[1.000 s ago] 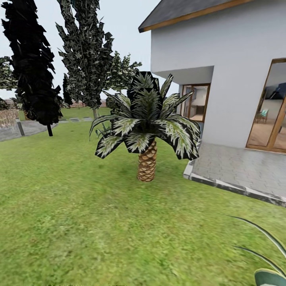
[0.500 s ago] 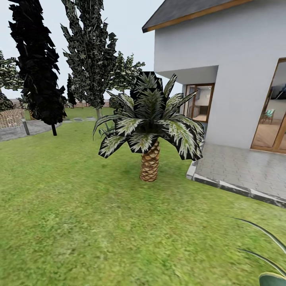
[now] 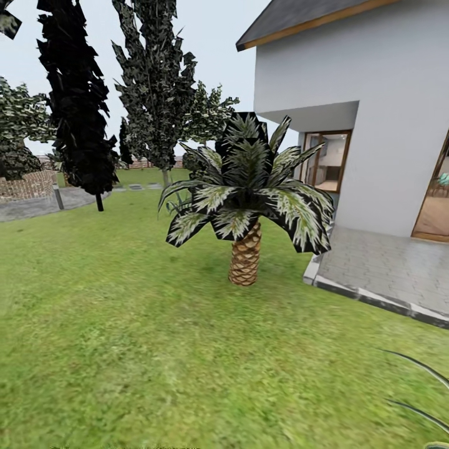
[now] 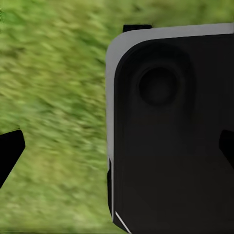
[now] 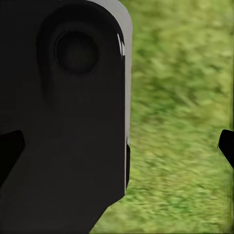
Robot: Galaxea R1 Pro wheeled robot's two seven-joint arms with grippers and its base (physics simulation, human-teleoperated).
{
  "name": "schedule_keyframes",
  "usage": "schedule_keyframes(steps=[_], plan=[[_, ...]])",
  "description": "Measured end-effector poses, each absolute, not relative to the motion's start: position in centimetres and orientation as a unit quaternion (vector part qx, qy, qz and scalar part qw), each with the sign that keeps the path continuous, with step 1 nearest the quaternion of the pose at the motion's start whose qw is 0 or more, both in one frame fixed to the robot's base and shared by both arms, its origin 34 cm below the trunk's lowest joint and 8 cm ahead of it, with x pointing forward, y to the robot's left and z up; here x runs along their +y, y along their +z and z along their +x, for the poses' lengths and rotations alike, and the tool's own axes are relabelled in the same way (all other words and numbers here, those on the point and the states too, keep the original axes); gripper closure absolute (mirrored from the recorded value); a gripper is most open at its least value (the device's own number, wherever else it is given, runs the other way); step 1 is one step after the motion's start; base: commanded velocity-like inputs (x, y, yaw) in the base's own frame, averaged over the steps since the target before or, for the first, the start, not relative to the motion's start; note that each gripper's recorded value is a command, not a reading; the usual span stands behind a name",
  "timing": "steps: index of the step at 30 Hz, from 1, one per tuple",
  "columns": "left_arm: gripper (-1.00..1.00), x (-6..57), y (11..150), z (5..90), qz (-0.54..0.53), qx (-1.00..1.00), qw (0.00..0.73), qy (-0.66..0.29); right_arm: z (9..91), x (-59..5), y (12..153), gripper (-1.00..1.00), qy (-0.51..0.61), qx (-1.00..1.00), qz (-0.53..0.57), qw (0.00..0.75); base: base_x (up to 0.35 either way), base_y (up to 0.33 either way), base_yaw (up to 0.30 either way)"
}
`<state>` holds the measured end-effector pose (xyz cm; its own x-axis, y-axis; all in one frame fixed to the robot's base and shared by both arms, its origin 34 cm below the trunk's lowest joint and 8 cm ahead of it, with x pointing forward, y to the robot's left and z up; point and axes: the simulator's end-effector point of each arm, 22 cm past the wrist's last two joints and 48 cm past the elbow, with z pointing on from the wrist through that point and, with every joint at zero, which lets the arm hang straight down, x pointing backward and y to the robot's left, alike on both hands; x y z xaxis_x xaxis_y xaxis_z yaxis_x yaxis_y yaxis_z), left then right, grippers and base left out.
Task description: Take the three Easter eggs out of the wicker basket on the lawn in the garden, then place them on the lawn next to a single tree (choose any tree) so that all three eggs are next to the same tree and none are left in the basket.
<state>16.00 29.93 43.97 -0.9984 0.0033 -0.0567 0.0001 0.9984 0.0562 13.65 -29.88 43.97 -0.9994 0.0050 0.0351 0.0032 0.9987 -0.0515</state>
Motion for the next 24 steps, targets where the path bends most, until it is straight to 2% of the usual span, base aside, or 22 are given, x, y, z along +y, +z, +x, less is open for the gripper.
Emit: schedule_keyframes(steps=[24], plan=[[-1.00, 29.92, 43.97, 16.00, 0.001, 0.999, 0.028, 0.028, 13.61, -29.80, 43.96, -1.00, 0.026, -1.000, -0.001, 0.018, 0.000, 0.000, 0.273]])
